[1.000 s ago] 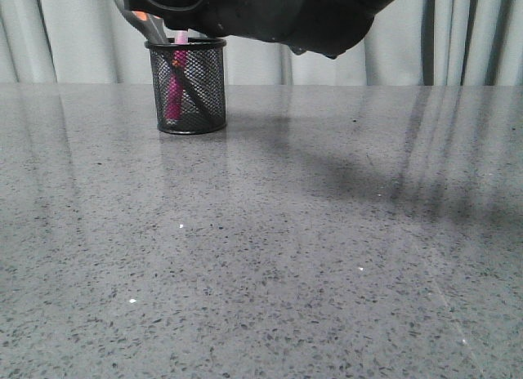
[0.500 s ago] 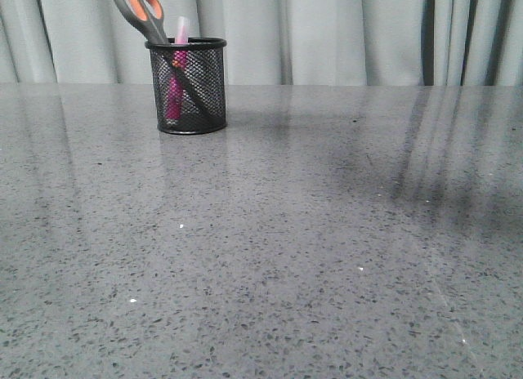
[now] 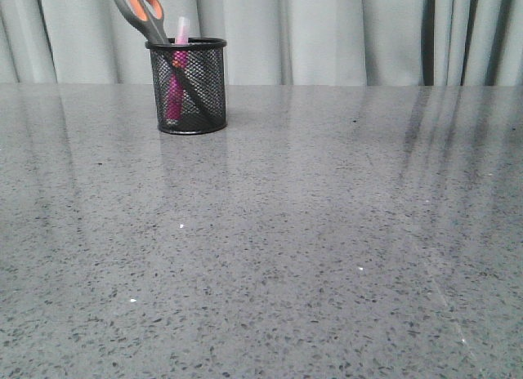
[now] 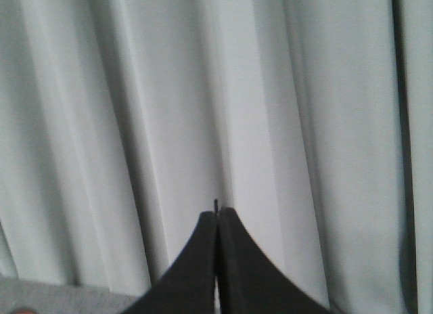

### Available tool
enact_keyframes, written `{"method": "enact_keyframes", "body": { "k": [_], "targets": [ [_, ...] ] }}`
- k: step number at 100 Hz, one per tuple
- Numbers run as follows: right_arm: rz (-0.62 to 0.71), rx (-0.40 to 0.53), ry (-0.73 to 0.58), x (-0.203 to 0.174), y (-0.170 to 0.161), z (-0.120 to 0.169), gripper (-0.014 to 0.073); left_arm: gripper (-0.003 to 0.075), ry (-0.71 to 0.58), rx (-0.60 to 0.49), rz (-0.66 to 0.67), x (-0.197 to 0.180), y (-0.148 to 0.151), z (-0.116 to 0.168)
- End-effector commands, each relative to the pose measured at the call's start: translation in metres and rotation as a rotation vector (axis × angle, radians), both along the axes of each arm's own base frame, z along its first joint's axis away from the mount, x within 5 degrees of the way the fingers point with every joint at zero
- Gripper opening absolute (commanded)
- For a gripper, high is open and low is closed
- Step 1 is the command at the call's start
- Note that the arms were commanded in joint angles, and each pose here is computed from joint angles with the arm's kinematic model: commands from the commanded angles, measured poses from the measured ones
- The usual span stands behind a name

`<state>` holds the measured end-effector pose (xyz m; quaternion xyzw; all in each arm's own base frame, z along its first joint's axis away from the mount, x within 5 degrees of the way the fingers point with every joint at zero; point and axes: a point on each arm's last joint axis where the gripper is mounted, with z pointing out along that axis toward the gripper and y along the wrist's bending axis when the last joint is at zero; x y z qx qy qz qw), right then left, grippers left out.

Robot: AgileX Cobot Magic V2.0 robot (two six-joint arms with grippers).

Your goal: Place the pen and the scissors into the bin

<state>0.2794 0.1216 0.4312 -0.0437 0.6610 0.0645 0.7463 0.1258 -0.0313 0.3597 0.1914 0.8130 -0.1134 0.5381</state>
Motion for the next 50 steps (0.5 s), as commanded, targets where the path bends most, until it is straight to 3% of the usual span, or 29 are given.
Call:
{"method": "enact_keyframes", "body": {
  "k": [1,21,32,50],
  "targets": [
    [0.078,-0.089,-0.038,-0.024,-0.016,0.017,-0.0076,-0.0022,-0.077,-0.051,0.042,0.001,0.002,0.014],
    [0.239,-0.146,0.05,-0.053,-0.035,0.001,-0.0076,-0.0022,-0.078,-0.051,0.044,0.001,0.002,0.014],
    [0.295,-0.234,0.112,-0.066,-0.048,-0.016,-0.0075,-0.0022,-0.079,-0.052,0.044,0.001,0.002,0.015],
    [0.267,-0.225,0.173,-0.084,-0.066,-0.038,-0.0075,-0.0022,-0.157,-0.046,0.064,-0.009,0.003,0.022]
  ]
}}
